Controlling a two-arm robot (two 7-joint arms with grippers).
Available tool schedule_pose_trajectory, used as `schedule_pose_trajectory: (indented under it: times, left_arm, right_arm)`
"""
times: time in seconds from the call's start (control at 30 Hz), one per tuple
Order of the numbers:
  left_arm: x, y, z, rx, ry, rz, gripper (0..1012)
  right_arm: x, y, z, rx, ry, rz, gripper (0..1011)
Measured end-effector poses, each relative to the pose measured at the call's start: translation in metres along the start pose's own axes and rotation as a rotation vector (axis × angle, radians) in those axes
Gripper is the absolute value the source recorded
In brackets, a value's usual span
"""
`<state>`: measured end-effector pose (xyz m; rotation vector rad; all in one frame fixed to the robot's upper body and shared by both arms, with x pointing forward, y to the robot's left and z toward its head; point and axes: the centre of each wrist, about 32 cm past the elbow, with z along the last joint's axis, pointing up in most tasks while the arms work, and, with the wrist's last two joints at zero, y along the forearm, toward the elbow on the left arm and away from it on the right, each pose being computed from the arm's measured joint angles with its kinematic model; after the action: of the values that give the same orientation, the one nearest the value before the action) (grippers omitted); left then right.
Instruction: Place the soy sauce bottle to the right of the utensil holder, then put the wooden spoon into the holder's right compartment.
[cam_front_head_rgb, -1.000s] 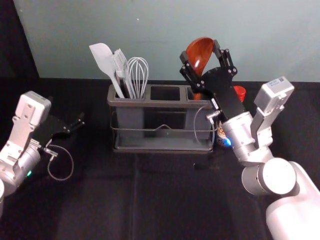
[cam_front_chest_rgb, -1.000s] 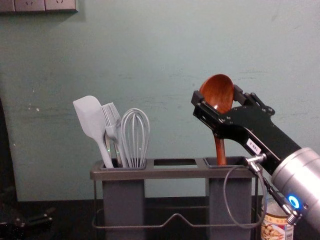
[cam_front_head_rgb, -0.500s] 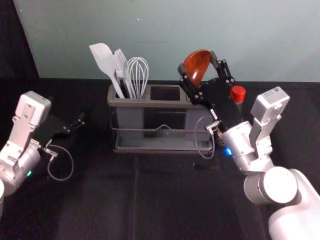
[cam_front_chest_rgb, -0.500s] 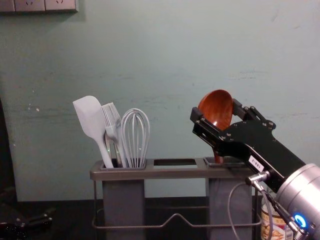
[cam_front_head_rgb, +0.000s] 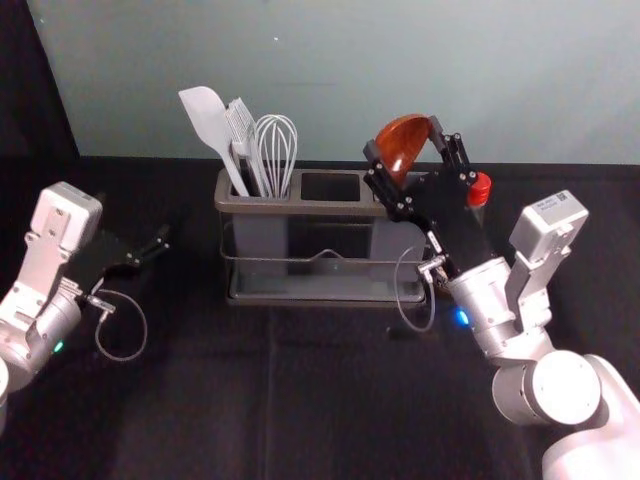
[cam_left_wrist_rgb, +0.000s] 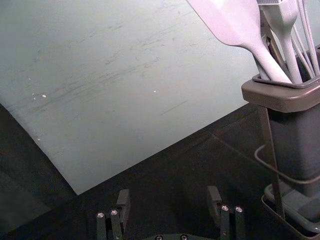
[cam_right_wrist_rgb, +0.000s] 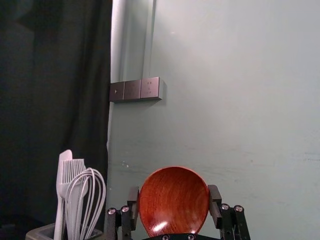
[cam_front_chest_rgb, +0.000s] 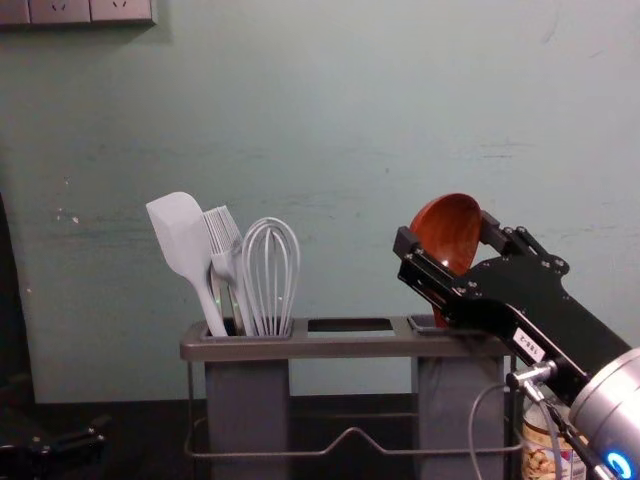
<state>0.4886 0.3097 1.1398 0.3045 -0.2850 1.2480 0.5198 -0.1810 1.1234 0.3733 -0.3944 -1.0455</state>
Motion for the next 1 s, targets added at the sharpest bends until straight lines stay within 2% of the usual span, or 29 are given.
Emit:
schedule_pose_trajectory:
  times: [0.27, 0.43, 0.77, 1.0]
  left_arm:
    - [0.0000, 0.0000, 0.0000, 0.000, 0.000, 0.000, 1005]
    - [0.0000, 0.0000, 0.0000, 0.000, 0.000, 0.000, 1005]
    - [0.0000, 0.0000, 0.0000, 0.000, 0.000, 0.000, 1005]
    - [0.0000, 0.0000, 0.0000, 0.000, 0.000, 0.000, 1005]
  right_arm:
    - [-0.002, -0.001, 0.001, 0.008, 0.010, -0.009, 999]
    - [-0.001, 0.002, 0.008, 0.030, 0.005, -0.010, 1002]
    - [-0.001, -0.001, 0.034, 0.070, -0.023, -0.014, 1002]
    - [-0.002, -0.021, 0.055, 0.048, -0.032, -0.025, 1002]
